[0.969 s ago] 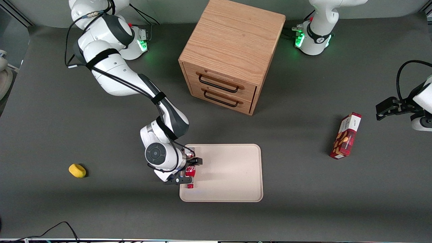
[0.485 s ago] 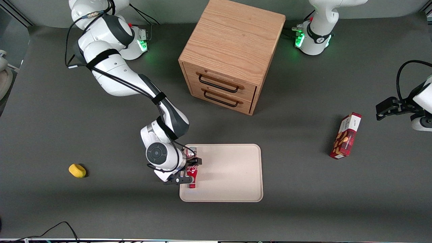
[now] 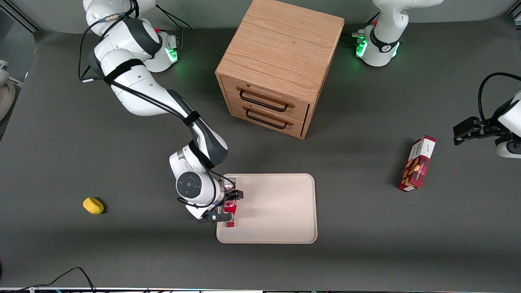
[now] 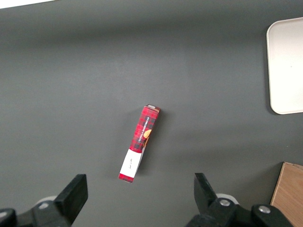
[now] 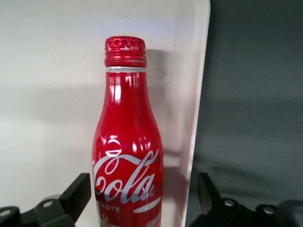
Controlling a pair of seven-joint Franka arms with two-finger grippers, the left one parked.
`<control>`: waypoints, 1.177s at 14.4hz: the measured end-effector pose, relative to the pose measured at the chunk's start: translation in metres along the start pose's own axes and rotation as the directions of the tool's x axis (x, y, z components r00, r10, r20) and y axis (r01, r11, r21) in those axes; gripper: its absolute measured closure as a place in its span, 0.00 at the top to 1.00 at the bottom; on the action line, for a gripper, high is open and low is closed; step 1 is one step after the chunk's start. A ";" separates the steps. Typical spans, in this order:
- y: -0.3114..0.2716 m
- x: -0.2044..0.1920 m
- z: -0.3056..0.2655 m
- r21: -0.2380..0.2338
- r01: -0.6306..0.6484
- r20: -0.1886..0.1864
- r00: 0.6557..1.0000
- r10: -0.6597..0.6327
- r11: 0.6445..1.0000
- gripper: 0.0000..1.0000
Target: Place coke bottle on tray
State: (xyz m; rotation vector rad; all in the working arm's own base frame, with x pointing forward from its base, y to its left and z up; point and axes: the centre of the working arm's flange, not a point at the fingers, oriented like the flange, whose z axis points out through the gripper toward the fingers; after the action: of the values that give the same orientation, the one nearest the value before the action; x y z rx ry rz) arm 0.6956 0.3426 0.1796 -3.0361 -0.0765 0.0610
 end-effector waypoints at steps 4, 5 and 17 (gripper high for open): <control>-0.003 0.002 -0.008 0.008 0.002 -0.012 1.000 -0.002 1.000 1.00; -0.005 0.003 -0.014 0.013 0.003 -0.021 1.000 -0.003 1.000 1.00; 0.071 0.003 -0.185 -0.054 -0.087 -0.051 0.995 0.084 0.995 1.00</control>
State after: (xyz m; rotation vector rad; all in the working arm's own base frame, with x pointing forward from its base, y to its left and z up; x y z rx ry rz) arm 0.7099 0.2531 0.3559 -3.0938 0.0570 -0.0087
